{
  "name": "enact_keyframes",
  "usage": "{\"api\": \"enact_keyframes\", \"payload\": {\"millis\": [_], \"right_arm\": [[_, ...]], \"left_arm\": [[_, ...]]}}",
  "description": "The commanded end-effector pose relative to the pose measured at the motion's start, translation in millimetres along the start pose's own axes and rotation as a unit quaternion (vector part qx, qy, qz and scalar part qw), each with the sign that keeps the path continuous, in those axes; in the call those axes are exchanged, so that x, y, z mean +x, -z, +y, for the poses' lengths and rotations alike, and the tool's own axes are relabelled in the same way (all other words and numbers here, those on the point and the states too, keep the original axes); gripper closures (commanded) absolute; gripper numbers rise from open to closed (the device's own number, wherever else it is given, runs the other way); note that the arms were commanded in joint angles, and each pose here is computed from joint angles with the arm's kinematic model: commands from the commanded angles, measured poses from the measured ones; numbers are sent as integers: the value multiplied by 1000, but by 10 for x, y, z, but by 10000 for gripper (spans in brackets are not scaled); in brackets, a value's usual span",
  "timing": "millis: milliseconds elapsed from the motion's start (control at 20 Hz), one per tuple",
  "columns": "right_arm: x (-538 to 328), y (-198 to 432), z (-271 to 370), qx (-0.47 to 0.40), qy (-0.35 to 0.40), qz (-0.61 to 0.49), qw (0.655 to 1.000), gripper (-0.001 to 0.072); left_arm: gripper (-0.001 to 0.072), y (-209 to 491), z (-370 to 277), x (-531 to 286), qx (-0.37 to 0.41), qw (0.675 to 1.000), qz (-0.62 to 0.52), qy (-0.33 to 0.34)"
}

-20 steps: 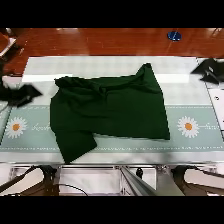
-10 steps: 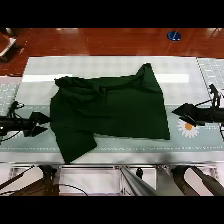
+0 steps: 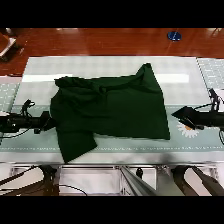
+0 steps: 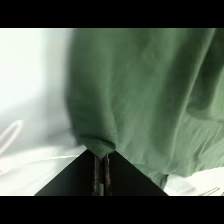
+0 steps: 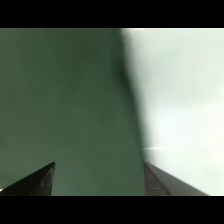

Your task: Fold the shirts.

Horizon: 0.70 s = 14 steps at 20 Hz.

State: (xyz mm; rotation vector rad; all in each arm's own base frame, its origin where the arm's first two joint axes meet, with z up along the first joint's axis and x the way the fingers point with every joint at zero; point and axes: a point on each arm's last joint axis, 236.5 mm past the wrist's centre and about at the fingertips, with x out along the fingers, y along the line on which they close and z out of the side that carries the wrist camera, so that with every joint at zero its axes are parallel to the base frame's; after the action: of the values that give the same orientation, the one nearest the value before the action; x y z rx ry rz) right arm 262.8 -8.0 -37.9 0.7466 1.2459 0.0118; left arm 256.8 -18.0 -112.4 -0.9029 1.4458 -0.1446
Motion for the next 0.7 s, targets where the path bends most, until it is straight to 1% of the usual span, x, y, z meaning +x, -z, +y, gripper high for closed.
{"api": "enact_keyframes", "payload": {"millis": [0, 50, 150, 250, 300, 450, 650], "right_arm": [[-145, 47, -727, 83, 128, -2, 988, 85], [-143, 196, -734, 81, 129, 29, 988, 86], [-42, 538, -562, 66, 93, 96, 989, 86], [113, 742, -339, 48, 45, 127, 990, 86], [173, 787, -269, 41, 34, 131, 990, 86], [253, 824, -232, 18, 41, 140, 989, 86], [406, 833, -245, 22, 43, 155, 987, 86]], "left_arm": [[686, 104, -124, -14, 35, 999, 31, 17], [686, 90, -136, -25, 38, 999, 29, 18], [686, 33, -146, -23, 35, 999, 17, 19], [686, 27, -150, -23, 34, 999, 16, 20], [686, 28, -151, -23, 34, 999, 16, 20], [686, 11, -141, -21, 34, 999, 12, 18], [686, 5, -139, -21, 34, 999, 11, 18]]}}
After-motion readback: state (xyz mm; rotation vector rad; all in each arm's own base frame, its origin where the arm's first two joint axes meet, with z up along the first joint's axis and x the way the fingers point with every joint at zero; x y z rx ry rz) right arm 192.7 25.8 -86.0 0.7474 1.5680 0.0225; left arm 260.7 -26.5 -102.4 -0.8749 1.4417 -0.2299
